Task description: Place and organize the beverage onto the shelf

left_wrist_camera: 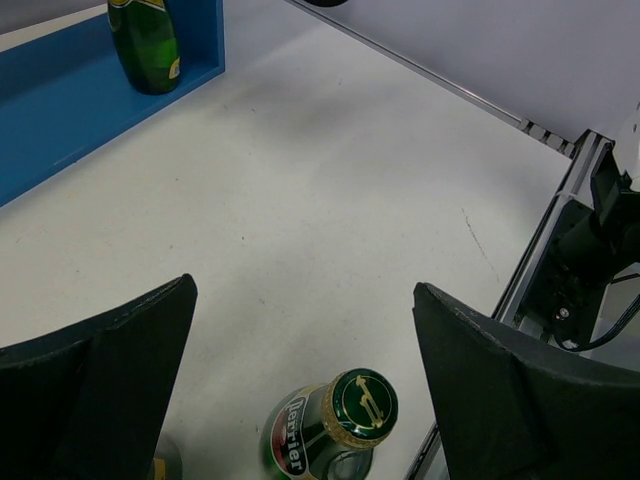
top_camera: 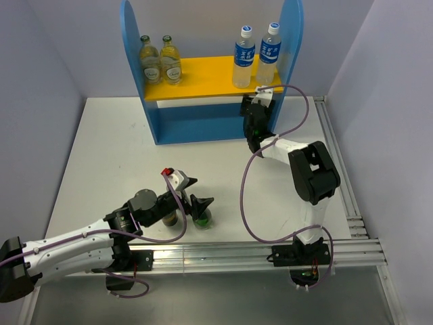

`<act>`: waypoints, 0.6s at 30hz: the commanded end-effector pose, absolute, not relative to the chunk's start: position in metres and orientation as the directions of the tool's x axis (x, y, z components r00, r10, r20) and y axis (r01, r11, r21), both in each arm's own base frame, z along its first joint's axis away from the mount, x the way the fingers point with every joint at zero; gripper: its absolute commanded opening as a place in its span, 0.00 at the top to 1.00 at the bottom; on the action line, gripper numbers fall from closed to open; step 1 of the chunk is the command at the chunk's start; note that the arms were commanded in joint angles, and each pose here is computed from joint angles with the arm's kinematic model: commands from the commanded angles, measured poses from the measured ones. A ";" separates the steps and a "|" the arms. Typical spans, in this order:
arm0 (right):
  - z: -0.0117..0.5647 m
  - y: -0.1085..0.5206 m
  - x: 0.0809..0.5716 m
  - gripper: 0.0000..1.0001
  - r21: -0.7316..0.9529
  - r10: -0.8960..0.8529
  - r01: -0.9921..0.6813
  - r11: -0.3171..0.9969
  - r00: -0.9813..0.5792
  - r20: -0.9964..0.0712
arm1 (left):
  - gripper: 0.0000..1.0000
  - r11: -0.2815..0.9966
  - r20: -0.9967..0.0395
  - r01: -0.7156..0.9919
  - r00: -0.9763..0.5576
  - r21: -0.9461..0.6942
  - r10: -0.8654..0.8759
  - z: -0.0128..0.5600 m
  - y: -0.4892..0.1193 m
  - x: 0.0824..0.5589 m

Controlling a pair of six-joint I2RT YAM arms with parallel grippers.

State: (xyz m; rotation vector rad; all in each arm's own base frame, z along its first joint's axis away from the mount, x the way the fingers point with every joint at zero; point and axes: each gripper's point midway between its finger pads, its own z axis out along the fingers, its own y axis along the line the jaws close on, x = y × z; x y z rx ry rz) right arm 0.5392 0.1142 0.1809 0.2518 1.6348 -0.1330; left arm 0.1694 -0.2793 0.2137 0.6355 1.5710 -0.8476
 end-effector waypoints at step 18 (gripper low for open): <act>0.247 0.111 0.498 0.02 0.234 0.214 0.216 0.948 0.114 -0.970 | 0.04 0.672 -0.984 0.720 -0.156 -0.176 -0.090 0.220 -0.274 0.173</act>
